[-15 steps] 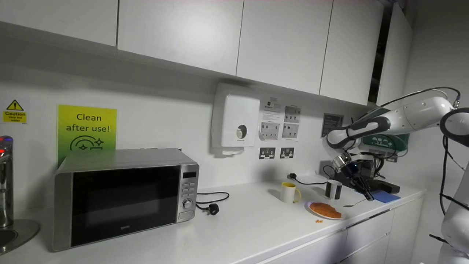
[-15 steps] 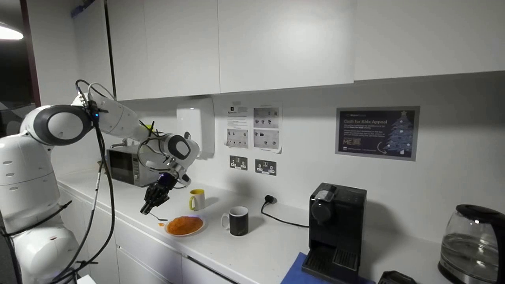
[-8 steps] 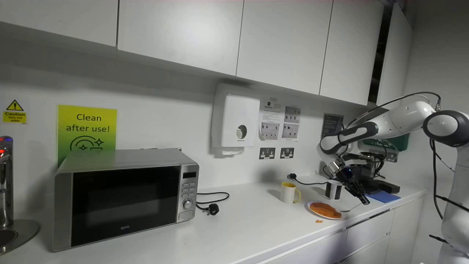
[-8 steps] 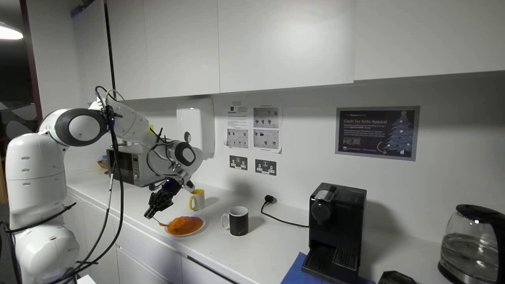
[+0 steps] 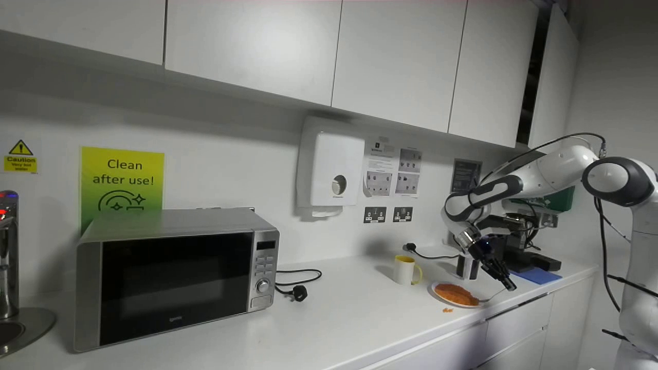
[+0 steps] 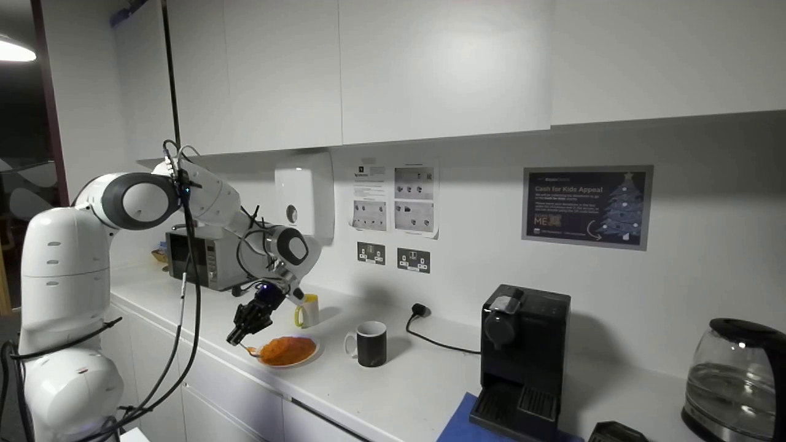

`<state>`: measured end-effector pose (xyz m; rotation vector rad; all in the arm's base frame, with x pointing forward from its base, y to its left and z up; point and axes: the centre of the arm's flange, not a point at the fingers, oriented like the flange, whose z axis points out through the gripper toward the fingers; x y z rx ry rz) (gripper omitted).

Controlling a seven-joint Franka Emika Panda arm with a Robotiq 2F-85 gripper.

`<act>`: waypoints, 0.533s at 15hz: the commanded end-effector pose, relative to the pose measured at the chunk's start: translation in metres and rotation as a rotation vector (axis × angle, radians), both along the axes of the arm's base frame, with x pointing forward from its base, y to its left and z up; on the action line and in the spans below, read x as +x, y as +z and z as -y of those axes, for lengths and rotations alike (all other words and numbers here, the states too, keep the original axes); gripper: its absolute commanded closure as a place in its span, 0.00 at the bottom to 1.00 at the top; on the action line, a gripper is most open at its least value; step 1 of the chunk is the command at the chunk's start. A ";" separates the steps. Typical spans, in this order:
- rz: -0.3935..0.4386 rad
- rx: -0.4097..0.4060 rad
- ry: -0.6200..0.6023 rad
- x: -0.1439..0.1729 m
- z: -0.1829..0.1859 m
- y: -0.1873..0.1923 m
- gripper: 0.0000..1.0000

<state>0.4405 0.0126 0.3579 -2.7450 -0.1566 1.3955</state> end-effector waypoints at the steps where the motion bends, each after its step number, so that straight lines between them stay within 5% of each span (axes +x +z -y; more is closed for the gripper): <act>1: -0.034 0.033 -0.001 0.010 0.005 0.003 0.97; 8: -0.036 0.050 0.012 0.018 0.005 -0.006 0.97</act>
